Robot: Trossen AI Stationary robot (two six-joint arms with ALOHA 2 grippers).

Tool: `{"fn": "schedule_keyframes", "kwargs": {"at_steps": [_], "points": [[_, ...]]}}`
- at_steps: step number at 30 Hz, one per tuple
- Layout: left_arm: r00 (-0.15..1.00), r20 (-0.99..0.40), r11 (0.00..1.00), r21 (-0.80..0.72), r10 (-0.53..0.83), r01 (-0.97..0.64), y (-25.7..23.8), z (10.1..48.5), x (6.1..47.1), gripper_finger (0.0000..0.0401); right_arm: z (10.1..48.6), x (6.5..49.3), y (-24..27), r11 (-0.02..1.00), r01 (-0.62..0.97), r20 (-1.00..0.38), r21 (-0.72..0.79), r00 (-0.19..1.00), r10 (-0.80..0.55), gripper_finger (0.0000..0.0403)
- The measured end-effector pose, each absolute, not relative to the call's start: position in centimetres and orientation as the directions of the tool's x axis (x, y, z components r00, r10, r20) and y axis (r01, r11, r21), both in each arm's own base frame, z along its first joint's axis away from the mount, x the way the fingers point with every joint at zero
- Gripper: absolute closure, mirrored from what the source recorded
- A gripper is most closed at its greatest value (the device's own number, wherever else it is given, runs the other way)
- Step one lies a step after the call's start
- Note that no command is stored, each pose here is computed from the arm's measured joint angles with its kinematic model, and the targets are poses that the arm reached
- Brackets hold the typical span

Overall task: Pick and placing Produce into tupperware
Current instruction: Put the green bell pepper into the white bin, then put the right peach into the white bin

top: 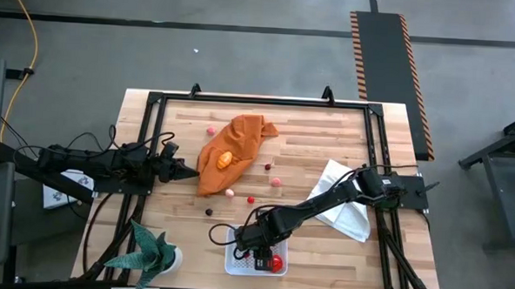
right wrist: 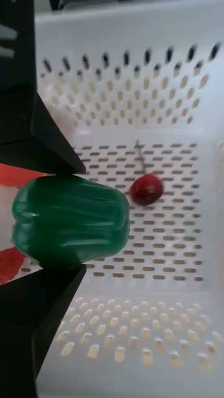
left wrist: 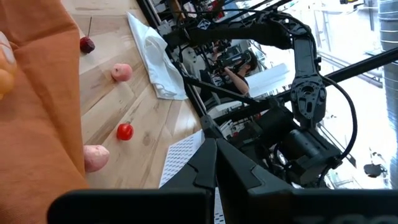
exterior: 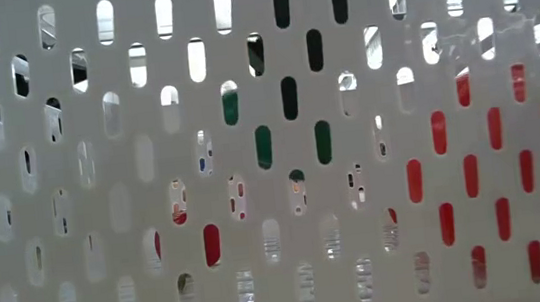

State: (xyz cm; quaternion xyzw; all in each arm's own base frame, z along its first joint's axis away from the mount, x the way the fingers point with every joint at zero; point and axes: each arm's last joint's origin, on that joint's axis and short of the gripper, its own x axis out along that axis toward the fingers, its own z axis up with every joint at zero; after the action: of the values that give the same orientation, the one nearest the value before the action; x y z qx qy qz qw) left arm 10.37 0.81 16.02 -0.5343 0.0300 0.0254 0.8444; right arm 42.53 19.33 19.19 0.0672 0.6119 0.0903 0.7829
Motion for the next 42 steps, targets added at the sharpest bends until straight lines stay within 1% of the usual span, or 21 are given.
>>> {"fn": "schedule_keyframes", "kwargs": {"at_steps": [13,27,36,39,42], "points": [[0.997,-0.077,0.428,-0.901,0.011,-0.075,0.8,16.0,10.4,0.0400,18.3,42.7,19.5,0.975,-0.050,-0.950,0.218,0.219,0.224,0.0183],[0.997,-0.078,0.428,-0.901,0.011,-0.075,0.8,16.0,10.4,0.0400,18.4,42.9,19.6,0.972,-0.049,-0.943,0.228,0.238,0.233,0.0146],[0.997,-0.078,0.428,-0.901,0.011,-0.075,0.8,16.0,10.4,0.0400,18.4,42.9,19.6,0.972,-0.049,-0.943,0.228,0.238,0.233,0.0143],[0.997,-0.077,0.428,-0.901,0.011,-0.074,0.8,16.0,10.4,0.0400,18.8,43.0,19.5,0.972,-0.048,-0.942,0.230,0.242,0.235,0.0143],[0.997,-0.078,0.428,-0.901,0.011,-0.075,0.8,16.0,10.4,0.0400,20.0,43.4,19.5,0.967,-0.052,-0.929,0.247,0.270,0.252,0.0143]]}}
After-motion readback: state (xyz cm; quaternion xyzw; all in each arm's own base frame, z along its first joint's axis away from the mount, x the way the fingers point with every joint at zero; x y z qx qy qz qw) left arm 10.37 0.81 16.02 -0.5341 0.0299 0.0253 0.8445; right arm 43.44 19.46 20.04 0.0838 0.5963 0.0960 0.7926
